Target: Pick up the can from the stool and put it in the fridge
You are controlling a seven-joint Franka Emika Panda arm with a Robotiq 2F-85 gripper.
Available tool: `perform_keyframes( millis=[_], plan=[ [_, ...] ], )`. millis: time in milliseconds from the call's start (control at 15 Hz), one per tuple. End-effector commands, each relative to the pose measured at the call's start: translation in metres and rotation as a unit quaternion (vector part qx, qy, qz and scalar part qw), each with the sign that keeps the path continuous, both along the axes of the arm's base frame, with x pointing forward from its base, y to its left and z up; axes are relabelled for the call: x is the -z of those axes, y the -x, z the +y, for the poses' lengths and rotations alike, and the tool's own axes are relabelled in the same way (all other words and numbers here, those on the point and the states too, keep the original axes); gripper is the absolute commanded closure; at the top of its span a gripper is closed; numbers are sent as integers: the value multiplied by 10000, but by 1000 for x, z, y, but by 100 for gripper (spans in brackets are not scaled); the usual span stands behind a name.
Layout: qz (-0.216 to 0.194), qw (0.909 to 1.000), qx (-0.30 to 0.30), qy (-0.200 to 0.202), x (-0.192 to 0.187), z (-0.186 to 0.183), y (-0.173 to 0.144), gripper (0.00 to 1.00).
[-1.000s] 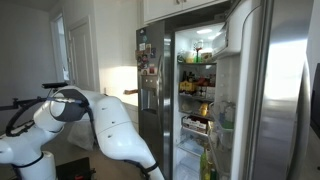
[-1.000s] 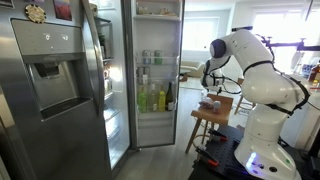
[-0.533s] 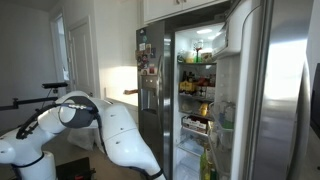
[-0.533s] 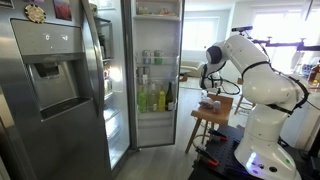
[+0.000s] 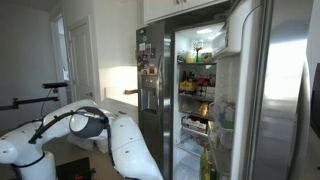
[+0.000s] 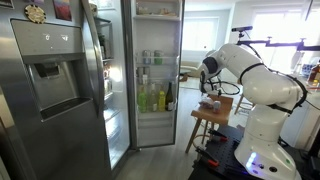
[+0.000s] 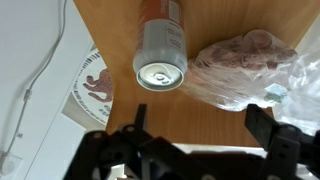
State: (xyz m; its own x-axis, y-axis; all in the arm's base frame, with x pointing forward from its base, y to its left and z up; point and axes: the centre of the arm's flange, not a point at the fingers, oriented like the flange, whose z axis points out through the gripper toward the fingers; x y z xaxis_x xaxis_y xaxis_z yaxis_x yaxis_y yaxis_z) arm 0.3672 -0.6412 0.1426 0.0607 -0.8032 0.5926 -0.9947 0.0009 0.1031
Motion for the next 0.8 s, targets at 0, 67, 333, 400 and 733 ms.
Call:
perform_keyframes(
  millis=[0,67,333,400,733],
  plan=[
    [303,9994,157,26,12,-18,-14,0],
    [382,9991,183,14,14,-21,-14,0],
    [736,9970,201,-85,24,-29,-17,0],
    [812,9964,219,-115,26,-31,-17,0],
    [1168,9921,355,-274,35,-41,-18,0]
  ],
)
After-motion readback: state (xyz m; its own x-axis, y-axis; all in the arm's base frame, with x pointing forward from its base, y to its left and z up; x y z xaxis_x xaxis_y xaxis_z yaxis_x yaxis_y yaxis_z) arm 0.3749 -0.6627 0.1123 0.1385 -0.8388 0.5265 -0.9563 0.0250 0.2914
